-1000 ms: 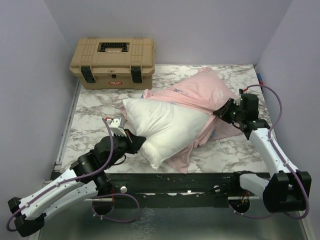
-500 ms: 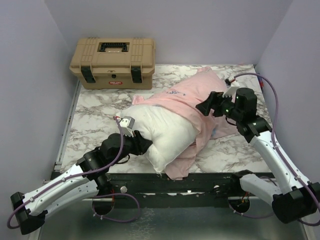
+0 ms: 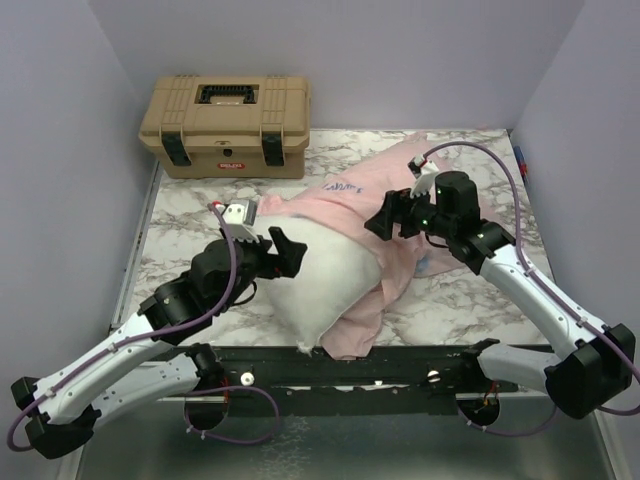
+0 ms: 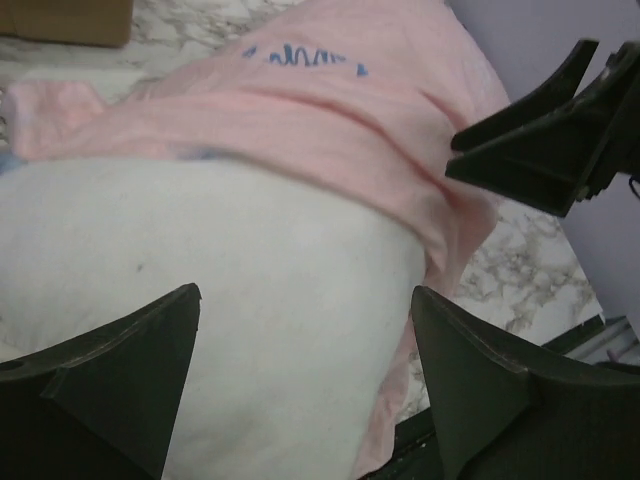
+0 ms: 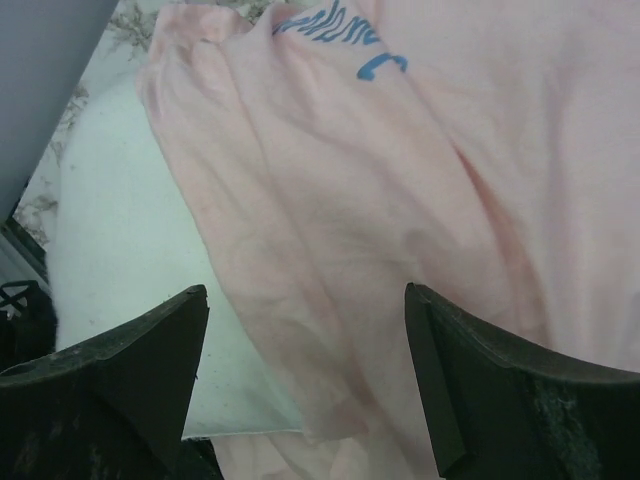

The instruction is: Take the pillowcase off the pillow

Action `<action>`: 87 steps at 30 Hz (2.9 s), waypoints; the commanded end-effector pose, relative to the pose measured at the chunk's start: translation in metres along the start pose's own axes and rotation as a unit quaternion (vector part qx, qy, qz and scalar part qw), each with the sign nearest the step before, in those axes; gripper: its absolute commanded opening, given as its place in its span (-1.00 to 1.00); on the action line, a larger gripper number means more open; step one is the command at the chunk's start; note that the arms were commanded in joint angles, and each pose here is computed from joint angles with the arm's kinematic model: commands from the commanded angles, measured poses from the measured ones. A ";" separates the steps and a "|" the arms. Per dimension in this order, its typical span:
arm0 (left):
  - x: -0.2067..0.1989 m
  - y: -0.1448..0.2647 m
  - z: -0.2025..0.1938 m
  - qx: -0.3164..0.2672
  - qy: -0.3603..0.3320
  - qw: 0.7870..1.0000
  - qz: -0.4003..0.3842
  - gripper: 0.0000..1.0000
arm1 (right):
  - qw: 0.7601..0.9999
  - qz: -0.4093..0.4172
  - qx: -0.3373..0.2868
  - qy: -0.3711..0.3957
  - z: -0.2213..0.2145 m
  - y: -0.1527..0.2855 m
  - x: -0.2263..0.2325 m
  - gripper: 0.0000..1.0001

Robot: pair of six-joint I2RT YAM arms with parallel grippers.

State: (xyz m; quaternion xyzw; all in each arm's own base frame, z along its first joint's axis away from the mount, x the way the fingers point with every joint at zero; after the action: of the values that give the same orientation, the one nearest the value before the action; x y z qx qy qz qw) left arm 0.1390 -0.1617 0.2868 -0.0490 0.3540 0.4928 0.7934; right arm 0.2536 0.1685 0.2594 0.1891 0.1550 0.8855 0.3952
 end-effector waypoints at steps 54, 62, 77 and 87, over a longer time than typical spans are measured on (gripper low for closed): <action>0.114 -0.069 -0.048 0.019 0.174 0.984 0.031 -1.00 | 0.947 -0.058 0.183 0.259 0.007 -0.188 0.081 0.63; 0.111 -0.056 -0.049 0.007 0.187 0.982 0.025 -1.00 | 0.940 -0.216 0.154 0.215 0.037 -0.157 0.013 -0.67; 0.107 -0.004 -0.041 -0.040 0.202 0.978 0.042 -1.00 | 0.911 -0.409 0.019 -0.044 0.090 -0.030 -0.161 -0.99; 0.106 0.006 -0.022 -0.085 0.182 0.977 0.070 -1.00 | 0.960 -0.271 0.005 -0.064 0.076 -0.039 -0.149 -0.79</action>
State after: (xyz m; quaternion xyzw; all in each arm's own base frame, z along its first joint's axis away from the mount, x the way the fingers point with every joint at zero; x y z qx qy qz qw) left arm 0.1443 -0.1036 0.2147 -0.2076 0.4688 0.4856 0.7080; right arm 0.3884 0.1098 0.2396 0.2489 0.2691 0.7042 0.6081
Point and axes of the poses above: each gripper's point midway between its finger pads, its own y axis back along the fingers, its own x axis along the line the jaws close on, z = x × y, the point moved 7 cm from there along y, back along the fingers, and after that the axes turned 12 degrees about y, right-handed, at the moved point
